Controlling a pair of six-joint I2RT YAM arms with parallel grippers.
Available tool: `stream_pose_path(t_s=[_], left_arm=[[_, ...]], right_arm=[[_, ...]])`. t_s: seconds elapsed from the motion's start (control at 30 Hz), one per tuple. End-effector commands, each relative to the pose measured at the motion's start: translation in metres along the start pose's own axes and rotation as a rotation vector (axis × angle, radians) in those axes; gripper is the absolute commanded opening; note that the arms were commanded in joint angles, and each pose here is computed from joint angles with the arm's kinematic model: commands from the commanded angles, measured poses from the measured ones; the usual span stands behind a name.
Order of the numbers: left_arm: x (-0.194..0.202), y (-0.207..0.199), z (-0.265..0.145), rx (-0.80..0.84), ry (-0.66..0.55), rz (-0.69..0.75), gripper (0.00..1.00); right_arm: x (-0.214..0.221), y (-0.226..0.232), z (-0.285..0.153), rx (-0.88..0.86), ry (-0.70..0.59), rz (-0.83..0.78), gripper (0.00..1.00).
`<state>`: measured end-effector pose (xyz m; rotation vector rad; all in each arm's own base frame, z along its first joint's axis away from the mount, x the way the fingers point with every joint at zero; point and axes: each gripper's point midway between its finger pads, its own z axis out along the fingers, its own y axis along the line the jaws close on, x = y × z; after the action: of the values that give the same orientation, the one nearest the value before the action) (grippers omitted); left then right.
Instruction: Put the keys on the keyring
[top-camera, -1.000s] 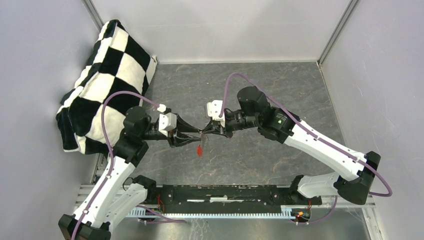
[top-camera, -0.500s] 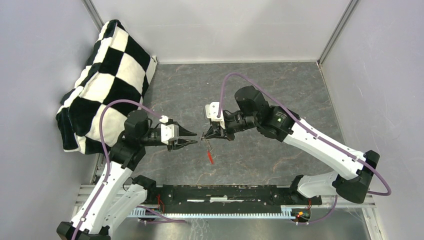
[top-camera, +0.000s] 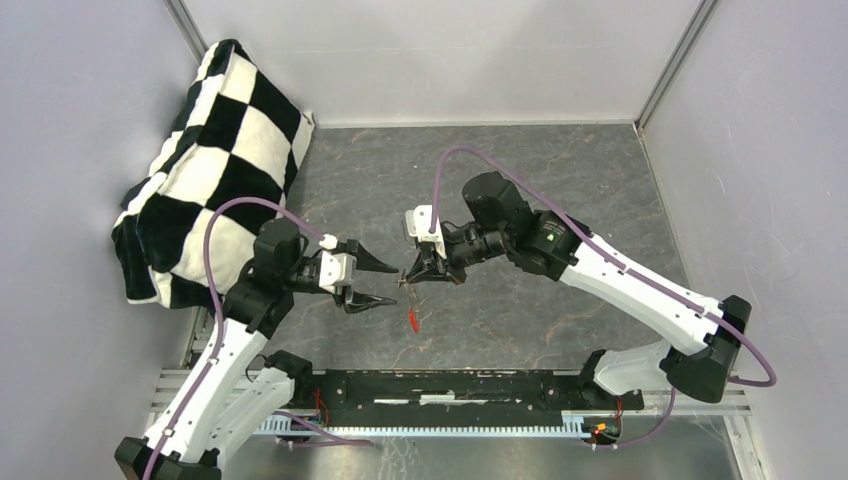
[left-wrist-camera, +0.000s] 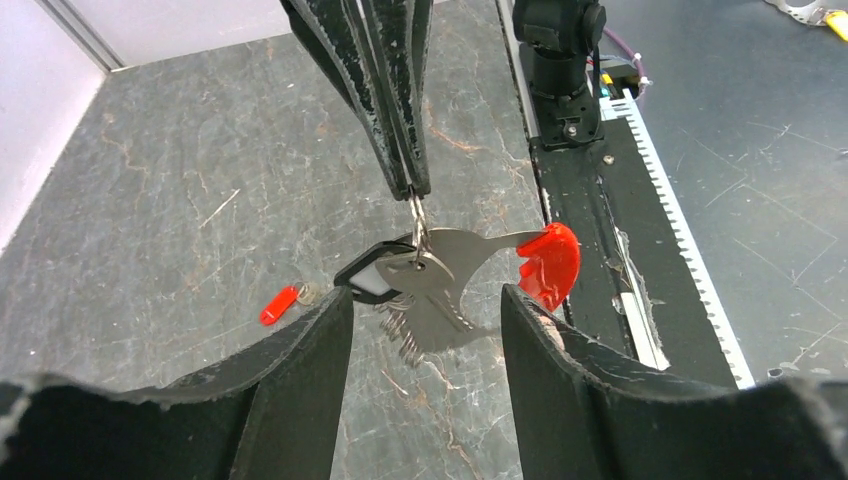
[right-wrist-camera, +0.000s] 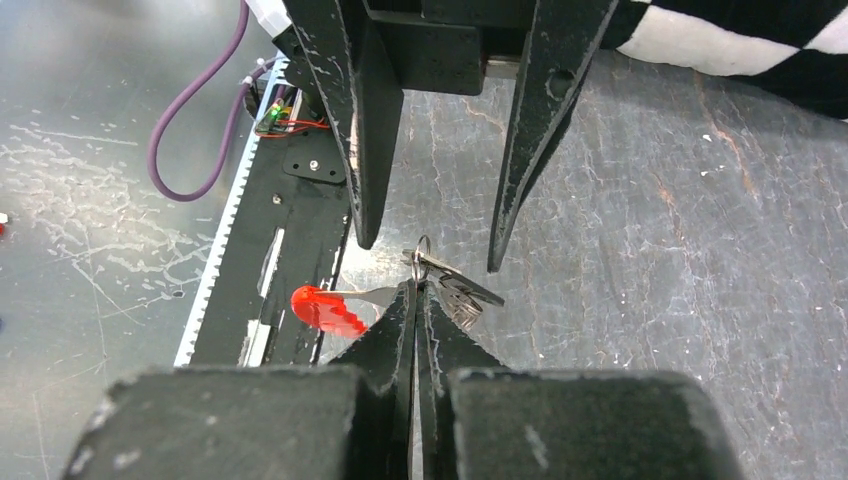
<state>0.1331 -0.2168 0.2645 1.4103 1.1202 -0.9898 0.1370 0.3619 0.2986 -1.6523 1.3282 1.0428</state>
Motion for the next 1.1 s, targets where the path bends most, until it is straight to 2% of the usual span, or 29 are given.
stream_pose_path(t_s=[0.0, 0.2, 0.63, 0.8, 1.0, 1.07], left_arm=[[0.002, -0.003, 0.003, 0.045, -0.019, 0.038, 0.62], [0.006, -0.001, 0.005, 0.056, -0.017, 0.039, 0.58], [0.014, 0.008, 0.006, 0.011, 0.010, 0.050, 0.27], [0.018, 0.018, 0.000, -0.060, 0.049, 0.138, 0.13], [0.018, 0.023, -0.006, -0.127, 0.064, 0.253, 0.03], [0.016, 0.025, -0.008, -0.157, 0.058, 0.293, 0.02]], right_arm=[[-0.031, -0.003, -0.004, -0.005, -0.084, -0.041, 0.00], [-0.029, -0.003, -0.001, -0.009, -0.080, -0.032, 0.00], [-0.029, -0.010, -0.001, 0.036, -0.088, -0.030, 0.00], [-0.026, -0.013, -0.003, 0.052, -0.084, -0.024, 0.00], [-0.024, -0.017, -0.006, 0.072, -0.088, -0.011, 0.00], [-0.024, -0.017, -0.006, 0.074, -0.092, -0.006, 0.00]])
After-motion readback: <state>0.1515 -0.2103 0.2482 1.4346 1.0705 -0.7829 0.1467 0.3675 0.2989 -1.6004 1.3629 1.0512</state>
